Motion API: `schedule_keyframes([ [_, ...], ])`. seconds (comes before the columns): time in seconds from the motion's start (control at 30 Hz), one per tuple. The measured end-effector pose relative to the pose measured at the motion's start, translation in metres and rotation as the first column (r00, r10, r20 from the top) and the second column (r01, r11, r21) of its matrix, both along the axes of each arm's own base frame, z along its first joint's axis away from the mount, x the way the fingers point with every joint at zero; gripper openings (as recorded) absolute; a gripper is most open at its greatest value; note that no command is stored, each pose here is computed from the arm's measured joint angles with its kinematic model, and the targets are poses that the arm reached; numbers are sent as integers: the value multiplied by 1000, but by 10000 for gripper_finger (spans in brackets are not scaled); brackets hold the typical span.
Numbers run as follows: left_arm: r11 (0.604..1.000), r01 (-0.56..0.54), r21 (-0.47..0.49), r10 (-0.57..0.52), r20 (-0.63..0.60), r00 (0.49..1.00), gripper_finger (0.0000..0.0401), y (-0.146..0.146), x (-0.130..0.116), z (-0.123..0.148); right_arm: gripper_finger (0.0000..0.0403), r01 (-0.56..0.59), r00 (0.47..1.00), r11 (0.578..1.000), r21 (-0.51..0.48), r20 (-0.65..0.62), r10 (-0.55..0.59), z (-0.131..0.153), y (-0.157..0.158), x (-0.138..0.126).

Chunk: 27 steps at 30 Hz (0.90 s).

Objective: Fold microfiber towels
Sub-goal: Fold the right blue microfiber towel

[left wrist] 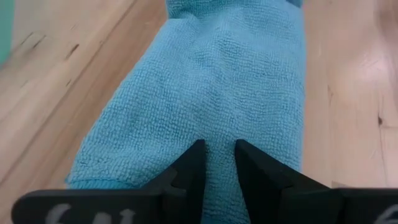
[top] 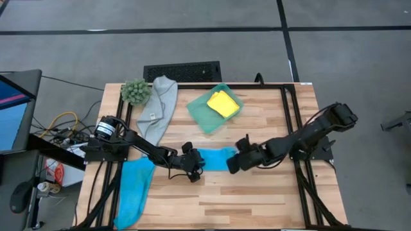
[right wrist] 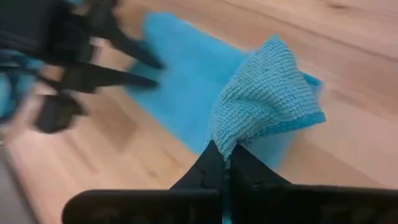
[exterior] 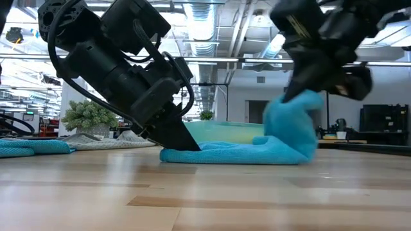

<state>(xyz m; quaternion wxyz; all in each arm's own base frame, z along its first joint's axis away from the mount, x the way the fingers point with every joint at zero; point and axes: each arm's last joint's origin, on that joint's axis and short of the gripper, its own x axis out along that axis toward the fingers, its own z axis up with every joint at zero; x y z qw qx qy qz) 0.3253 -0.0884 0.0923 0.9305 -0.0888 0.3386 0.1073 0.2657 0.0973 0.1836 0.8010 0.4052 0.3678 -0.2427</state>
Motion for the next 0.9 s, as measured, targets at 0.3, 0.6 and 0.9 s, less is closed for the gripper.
schedule_keyframes([
  [0.3, 1000, -9, -15, 9, 4, 1000, 82, 0, 0, 0, 19, -57, 985, 998, -7, 162, 57, 0, -2, 29],
  [0.6, 1000, -7, -28, 7, 30, 1000, 82, -1, 2, 2, 19, -121, 982, 992, -38, 141, 125, -4, -4, 73],
  [0.9, 999, 0, -35, 2, 42, 999, 82, -2, 2, 3, 32, -87, 991, 995, -45, 99, 91, -28, -15, 93],
])
